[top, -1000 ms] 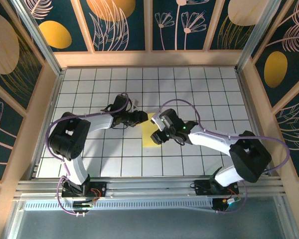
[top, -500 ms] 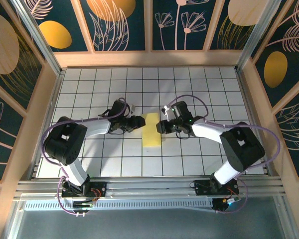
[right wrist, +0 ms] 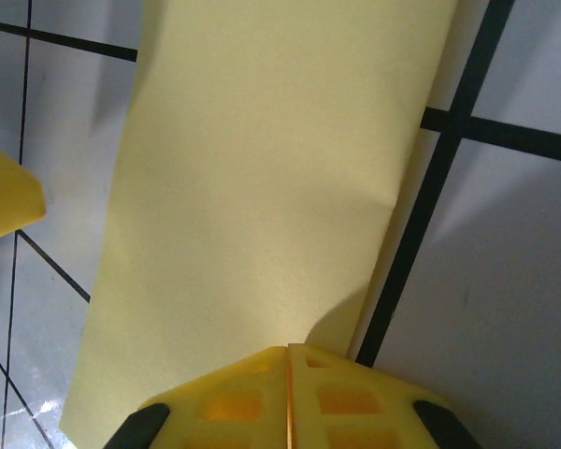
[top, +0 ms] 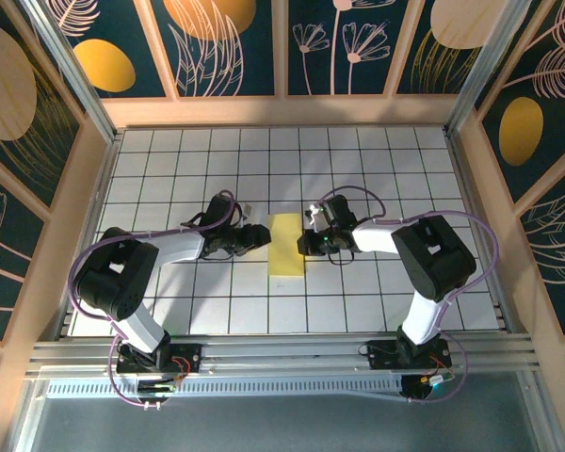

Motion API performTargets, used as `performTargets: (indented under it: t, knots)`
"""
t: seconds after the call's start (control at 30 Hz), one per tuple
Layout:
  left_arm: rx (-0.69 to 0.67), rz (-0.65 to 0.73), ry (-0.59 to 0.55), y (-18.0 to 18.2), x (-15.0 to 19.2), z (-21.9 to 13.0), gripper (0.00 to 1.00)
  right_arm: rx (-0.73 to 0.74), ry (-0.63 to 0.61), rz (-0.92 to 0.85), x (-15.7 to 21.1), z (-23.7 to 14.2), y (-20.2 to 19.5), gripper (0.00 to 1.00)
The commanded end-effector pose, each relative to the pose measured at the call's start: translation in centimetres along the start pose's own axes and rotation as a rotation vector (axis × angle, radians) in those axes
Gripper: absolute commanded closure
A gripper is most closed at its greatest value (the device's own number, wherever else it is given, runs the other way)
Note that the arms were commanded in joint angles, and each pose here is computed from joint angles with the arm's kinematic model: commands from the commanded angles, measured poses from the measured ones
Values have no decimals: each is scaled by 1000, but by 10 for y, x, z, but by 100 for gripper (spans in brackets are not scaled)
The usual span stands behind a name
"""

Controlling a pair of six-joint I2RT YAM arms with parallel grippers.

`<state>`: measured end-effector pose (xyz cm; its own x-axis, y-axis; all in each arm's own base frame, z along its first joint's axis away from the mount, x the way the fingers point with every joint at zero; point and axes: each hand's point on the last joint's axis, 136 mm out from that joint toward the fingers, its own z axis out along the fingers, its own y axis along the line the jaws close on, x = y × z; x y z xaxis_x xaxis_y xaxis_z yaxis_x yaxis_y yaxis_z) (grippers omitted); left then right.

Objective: Fold a paper plane with a square sheet of paper (fold left side to right side)
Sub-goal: Third fold the triangle at the center of the table.

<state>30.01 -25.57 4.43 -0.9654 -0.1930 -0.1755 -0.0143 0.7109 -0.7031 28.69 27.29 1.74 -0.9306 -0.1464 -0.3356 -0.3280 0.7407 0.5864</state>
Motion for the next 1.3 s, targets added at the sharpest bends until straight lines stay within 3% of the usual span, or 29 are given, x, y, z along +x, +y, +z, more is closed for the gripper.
performTargets:
  t: [0.0, 0.43, 0.7, 1.07, 1.27]
  knots:
    - [0, -14, 51, -1, 17, 1, 50, 55, 31, 34, 13, 6, -17, 92]
    - [3, -14, 116, -1, 29, 22, 58, 37, 26, 15, 13, 5, -14, 93]
    - [14, -11, 102, -5, 25, 23, 69, 19, 11, 1, 10, 1, -8, 90]
    - [85, -34, 58, -23, 20, 12, 96, 17, -114, -97, -19, -24, 11, 67]
    - [130, -88, 40, -35, 22, 2, 100, 136, -227, -278, -21, -51, 25, 55]
